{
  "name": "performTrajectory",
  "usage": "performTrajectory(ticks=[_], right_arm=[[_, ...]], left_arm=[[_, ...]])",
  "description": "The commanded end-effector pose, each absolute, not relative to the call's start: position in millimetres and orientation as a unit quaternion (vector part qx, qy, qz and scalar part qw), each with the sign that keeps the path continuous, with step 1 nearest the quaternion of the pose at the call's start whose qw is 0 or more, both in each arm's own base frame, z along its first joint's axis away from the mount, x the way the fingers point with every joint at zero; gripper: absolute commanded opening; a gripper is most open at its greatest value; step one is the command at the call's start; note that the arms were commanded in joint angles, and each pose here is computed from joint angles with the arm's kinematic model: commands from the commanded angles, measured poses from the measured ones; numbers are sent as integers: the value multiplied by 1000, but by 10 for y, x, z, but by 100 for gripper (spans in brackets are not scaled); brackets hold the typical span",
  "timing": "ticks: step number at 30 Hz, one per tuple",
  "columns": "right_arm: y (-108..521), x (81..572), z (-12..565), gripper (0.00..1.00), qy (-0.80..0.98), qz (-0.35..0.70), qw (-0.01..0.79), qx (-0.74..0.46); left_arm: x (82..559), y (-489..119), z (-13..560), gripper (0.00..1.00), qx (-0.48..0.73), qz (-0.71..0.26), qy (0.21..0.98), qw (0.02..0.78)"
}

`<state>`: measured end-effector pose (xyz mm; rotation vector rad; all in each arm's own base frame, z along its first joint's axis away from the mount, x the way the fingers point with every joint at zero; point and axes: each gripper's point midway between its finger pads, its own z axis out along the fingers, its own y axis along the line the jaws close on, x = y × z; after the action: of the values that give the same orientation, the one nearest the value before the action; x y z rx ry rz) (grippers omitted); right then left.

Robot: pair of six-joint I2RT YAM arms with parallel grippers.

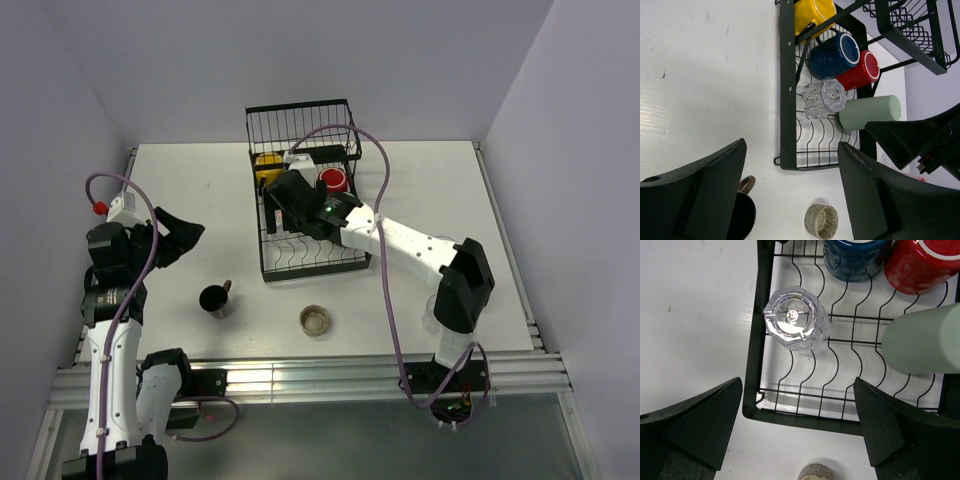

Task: Load the cups into the dish rack
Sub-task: Place the cup upside down on the dish rack

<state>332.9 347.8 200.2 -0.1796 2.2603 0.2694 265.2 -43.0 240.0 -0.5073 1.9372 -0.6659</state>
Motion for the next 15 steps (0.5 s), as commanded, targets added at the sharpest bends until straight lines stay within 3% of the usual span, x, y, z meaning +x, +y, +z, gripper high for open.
performTrajectory(ticks=[1,15], right_arm=[[3510,3267,2306,100,884,150,439,-59],[3487,3109,2493,100,873,194,442,-68]], left_arm=[[2686,-467,2498,80,-198,-284,788,508],[2802,-915,2453,79,-181,-299,799,489]])
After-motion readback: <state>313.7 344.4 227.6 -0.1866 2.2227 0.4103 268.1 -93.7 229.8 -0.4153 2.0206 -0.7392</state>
